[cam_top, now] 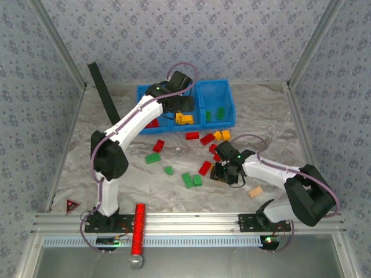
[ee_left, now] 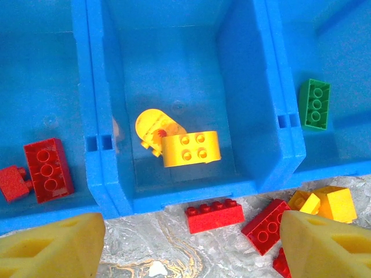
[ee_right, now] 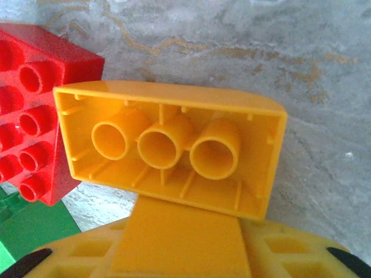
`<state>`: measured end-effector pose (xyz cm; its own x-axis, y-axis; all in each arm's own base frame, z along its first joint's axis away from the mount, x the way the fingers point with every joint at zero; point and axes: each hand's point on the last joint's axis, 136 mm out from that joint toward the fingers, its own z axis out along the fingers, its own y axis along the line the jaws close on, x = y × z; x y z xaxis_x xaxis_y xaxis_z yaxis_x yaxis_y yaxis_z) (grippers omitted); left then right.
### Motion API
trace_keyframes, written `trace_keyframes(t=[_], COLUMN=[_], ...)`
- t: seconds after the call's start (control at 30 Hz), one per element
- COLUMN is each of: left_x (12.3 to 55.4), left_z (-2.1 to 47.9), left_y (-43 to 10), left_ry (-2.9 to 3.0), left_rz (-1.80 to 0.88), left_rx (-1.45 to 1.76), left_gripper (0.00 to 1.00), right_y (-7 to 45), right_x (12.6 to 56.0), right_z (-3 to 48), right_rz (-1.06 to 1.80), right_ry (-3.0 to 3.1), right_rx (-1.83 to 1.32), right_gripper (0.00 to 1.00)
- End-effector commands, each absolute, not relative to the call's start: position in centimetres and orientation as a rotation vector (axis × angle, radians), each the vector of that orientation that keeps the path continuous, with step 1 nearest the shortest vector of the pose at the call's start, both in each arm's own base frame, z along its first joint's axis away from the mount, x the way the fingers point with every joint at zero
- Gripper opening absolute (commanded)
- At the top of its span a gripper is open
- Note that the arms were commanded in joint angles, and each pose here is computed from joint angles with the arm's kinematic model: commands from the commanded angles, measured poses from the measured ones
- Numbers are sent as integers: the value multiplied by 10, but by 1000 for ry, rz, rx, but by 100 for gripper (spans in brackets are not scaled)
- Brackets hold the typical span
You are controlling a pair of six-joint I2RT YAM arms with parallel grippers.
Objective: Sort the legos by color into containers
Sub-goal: Pick up the lego from the bottom-center of the table, then place the lego in the container.
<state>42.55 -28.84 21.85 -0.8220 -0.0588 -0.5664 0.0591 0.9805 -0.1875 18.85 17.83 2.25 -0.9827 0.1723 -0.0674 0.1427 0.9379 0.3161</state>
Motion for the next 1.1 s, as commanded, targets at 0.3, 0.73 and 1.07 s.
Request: trace_keyframes(t=[0.3, 0.73, 1.07], left_x=[383, 295, 264], left_z=[217, 170, 124], left_y=[-258, -189, -162], left_ry=[2578, 2720, 2774], left_rz=[-252, -232, -160], left_rx=[15, -181, -268], left_gripper=[80, 81, 84], right_y=[174, 237, 296], right_x=[191, 355, 462], right_z=[99, 217, 220], right_rz=[404, 247, 188], right_ry=[2991, 2557, 2388], right_rx=[25, -493, -608], right_gripper=[28, 27, 28])
